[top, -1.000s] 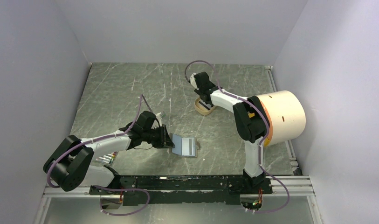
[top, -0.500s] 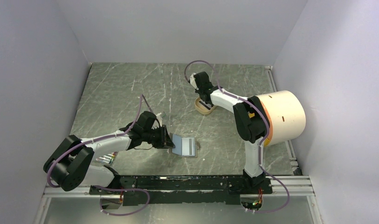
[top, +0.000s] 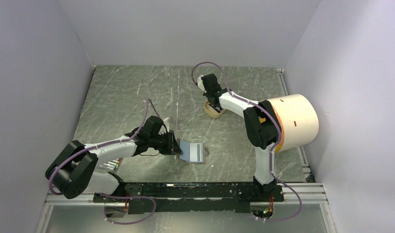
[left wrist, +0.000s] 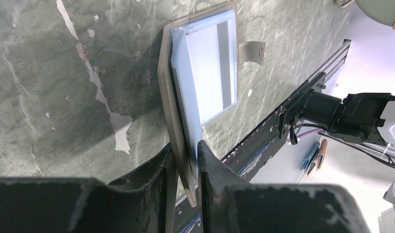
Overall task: Put the credit cards into the card holder
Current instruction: Pick up the credit card from the storage box.
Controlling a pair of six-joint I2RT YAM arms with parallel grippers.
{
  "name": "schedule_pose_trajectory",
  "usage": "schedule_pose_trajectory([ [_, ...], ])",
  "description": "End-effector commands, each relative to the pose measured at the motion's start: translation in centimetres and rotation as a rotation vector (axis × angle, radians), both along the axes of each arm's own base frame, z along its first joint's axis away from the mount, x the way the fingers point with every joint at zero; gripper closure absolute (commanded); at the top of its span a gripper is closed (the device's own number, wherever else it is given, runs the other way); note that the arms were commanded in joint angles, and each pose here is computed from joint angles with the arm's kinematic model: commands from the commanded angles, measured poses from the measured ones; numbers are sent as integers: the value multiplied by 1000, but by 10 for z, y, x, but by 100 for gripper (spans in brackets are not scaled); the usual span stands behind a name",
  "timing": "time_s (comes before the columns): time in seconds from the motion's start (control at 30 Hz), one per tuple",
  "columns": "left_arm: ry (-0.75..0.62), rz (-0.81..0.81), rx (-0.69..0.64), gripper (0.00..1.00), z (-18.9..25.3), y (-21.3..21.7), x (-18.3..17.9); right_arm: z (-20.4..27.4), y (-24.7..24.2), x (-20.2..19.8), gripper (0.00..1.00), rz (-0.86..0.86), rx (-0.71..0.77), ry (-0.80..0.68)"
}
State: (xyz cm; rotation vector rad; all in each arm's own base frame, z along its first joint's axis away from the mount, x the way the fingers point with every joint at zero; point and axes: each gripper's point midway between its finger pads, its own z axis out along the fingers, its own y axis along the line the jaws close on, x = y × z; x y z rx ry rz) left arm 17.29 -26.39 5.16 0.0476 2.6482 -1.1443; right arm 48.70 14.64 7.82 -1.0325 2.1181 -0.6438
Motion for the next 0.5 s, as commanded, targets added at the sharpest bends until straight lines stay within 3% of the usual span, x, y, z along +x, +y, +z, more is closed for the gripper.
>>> schedule_pose_trajectory([
  [0.0, -22, -14, -29, 75, 9, -8, 4, 29, 2, 5, 83, -8, 24, -44],
  [0.2, -17, -17, -32, 74, 8, -9, 3, 24, 16, -7, 100, 28, 72, 16],
  [0.47, -19, -3, -1, 76, 7, -6, 5, 22, 34, -28, 100, 43, 129, 78],
])
